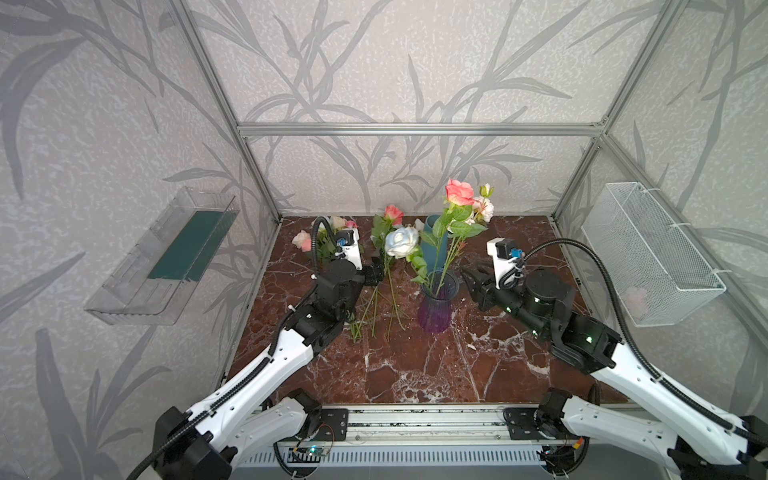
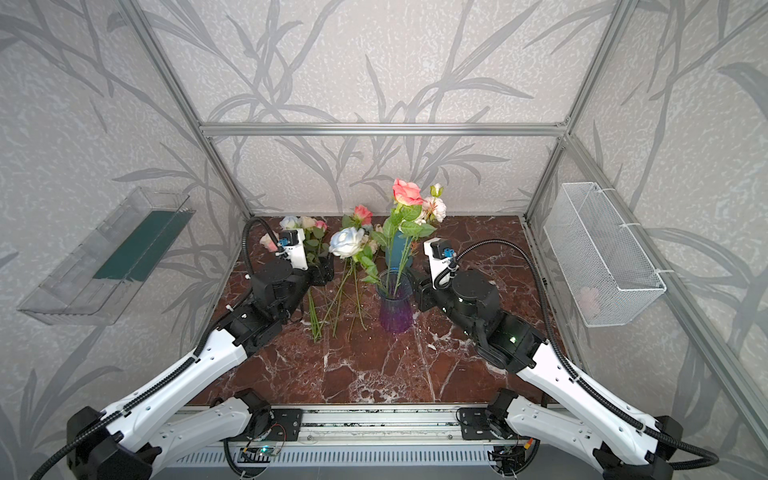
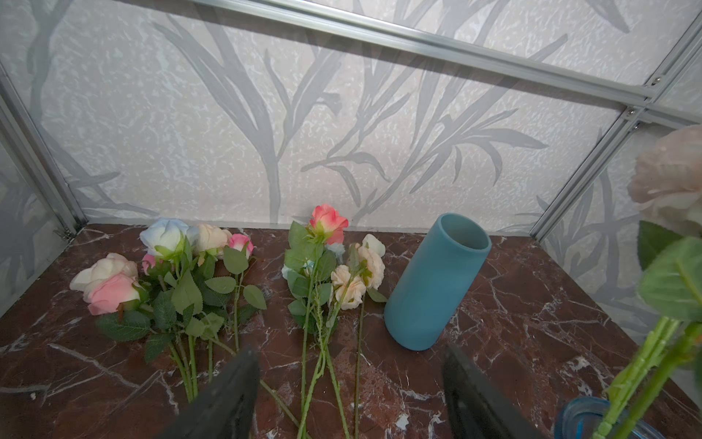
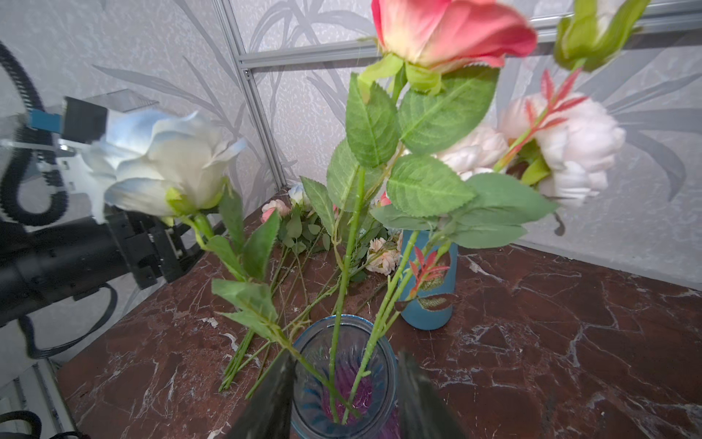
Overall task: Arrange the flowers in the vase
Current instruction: 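Lower the white rose stem into the glass vase with the right gripper, then open right gripper and withdraw while left gripper reaches to the rose stems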
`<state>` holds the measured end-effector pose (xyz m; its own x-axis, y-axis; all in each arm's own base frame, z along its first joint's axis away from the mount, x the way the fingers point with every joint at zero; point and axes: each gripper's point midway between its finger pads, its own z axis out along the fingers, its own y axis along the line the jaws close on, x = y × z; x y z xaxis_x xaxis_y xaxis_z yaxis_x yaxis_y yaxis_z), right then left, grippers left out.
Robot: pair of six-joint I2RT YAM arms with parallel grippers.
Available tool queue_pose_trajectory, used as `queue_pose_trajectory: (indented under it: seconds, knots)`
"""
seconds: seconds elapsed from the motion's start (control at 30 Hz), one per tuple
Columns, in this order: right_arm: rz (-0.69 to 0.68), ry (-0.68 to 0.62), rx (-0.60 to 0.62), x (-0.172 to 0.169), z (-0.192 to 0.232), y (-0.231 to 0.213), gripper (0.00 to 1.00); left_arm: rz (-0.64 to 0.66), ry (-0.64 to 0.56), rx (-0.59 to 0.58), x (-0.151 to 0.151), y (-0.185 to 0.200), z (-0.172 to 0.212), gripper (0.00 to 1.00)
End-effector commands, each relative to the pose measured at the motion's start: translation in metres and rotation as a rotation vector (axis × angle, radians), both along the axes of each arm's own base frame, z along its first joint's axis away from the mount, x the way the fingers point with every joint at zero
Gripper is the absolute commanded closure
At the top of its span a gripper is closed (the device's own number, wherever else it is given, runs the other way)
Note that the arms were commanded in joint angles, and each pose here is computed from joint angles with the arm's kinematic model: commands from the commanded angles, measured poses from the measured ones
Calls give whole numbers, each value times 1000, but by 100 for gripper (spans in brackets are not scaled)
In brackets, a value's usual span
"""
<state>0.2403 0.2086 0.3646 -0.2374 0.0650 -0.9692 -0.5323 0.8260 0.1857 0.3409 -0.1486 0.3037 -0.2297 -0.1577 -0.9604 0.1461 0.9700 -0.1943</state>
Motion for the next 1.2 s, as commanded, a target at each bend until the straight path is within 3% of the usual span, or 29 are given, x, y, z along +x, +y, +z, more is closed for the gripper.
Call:
queue_pose_trajectory:
  seconds: [0.0,0.2,0.47,0.7,1.17]
  knots:
    - [12,2,34,-16,5,-13,55,45,50,44,10,4,-6,24]
    - [-45,-27,48,-26,3,-39,55,66,161,113,27,2,-38,26]
    - [-63,-25,42,-26,-5,-44,55,130,210,155,39,21,-55,31]
    - [-86,-16,24,-23,-17,-46,55,144,378,139,66,44,-98,35]
    - [-107,-24,2,-23,-19,-53,55,12,703,194,84,27,-184,47]
